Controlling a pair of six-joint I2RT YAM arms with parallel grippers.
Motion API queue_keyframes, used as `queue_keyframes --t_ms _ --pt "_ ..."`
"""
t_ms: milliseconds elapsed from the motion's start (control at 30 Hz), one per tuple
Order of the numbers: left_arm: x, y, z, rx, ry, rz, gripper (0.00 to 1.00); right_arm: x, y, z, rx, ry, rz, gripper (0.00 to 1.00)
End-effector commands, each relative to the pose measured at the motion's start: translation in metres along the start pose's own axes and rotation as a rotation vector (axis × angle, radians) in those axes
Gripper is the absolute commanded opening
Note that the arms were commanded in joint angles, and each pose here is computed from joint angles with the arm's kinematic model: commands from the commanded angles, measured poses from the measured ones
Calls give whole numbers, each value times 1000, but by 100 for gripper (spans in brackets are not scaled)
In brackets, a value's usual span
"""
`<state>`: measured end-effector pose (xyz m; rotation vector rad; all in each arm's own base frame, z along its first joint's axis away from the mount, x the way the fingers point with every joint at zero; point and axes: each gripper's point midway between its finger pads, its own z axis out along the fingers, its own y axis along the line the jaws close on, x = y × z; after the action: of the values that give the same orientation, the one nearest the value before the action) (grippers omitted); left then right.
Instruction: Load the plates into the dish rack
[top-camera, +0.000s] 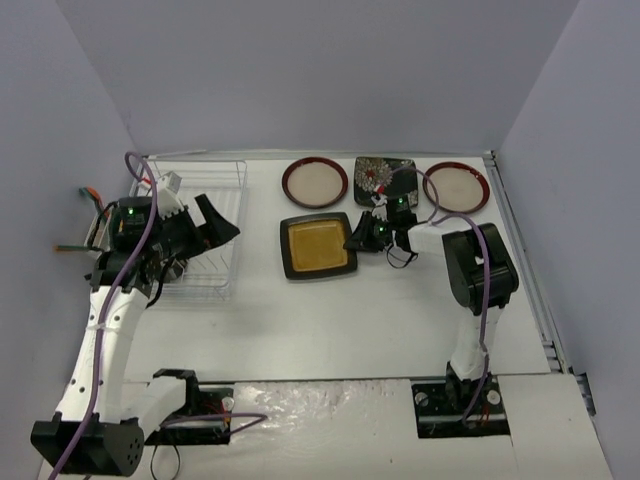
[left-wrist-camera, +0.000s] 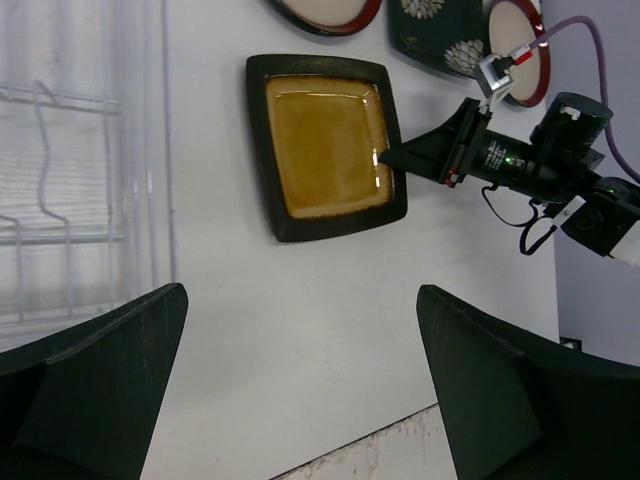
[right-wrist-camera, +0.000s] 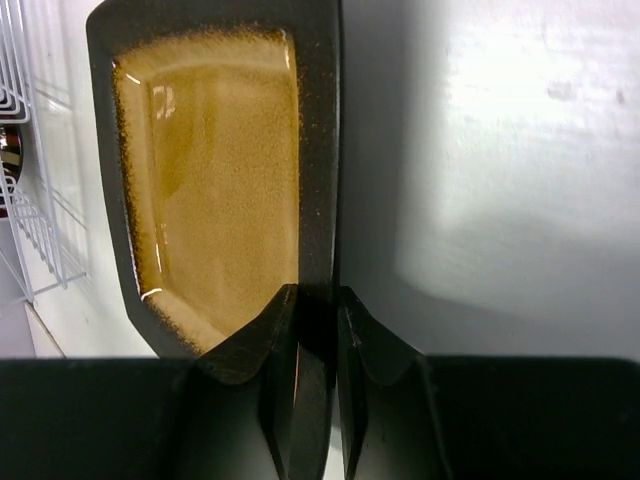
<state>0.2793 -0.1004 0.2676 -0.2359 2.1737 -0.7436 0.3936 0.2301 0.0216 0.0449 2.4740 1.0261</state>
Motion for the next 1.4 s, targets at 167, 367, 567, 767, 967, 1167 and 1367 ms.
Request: queue_keyframes --t_ms 167,367,567,767,967,1167,1367 --pt "-13 -64 21 185 -66 -65 97 -35 66 -63 -98 -137 33 0" --pt "-15 -72 29 202 -83 -111 97 -46 89 -90 -144 -192 41 0" --pt "-10 -75 40 210 -64 -126 97 -54 108 -110 -197 -219 48 0" --pt "3 -84 63 240 -24 -169 97 -73 131 -141 -293 -288 76 0" --pt "10 -93 87 249 17 -209 97 -88 156 -174 -446 -345 91 0" --pt "3 -107 107 289 36 -256 97 -87 175 -190 -532 -362 75 0" --pt "-4 -122 127 344 51 -292 97 -89 194 -206 -630 -385 72 0"
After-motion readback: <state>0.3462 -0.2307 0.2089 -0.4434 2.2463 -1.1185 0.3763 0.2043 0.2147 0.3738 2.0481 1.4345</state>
